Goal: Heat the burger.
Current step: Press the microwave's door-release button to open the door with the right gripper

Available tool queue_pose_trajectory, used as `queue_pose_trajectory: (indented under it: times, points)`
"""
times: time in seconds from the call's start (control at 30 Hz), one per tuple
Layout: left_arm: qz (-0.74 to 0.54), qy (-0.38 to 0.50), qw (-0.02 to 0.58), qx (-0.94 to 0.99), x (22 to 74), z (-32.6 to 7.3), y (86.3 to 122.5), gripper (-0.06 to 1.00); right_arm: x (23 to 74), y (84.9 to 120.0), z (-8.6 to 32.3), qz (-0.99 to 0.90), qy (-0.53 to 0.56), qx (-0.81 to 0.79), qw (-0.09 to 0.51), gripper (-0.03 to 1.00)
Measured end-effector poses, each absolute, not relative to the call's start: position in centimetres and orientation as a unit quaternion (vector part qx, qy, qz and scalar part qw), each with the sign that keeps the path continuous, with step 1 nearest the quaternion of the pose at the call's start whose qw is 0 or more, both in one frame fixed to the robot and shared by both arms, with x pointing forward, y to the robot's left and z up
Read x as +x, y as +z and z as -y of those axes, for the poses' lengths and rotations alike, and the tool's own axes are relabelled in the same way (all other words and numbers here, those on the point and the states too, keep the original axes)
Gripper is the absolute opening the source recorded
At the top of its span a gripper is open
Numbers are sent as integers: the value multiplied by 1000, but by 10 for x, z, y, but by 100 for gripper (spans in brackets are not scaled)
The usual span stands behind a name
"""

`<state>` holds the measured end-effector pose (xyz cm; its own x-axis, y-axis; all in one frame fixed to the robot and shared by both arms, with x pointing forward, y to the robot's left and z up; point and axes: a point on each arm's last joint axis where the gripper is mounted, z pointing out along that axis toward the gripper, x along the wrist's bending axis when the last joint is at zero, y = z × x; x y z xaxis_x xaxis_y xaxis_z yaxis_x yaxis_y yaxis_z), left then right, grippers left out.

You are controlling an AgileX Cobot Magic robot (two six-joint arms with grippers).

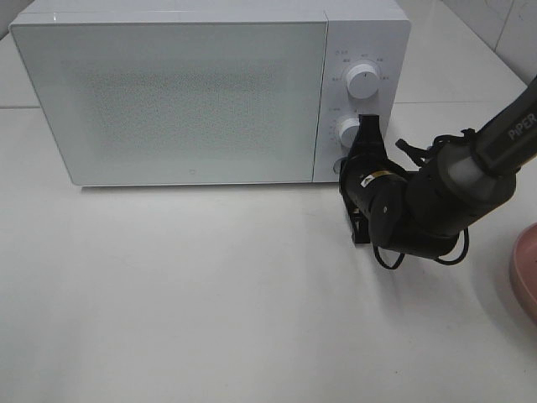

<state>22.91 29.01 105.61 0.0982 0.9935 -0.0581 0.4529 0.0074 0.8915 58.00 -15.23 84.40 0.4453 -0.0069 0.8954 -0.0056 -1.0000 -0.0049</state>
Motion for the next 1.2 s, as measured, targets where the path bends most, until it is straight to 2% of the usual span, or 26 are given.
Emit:
queue_pose_trajectory:
  times: [1.2]
  points:
    - [-583, 334, 405, 620, 229, -290, 1056, 97, 594, 838, 140, -22, -544, -839, -19, 1]
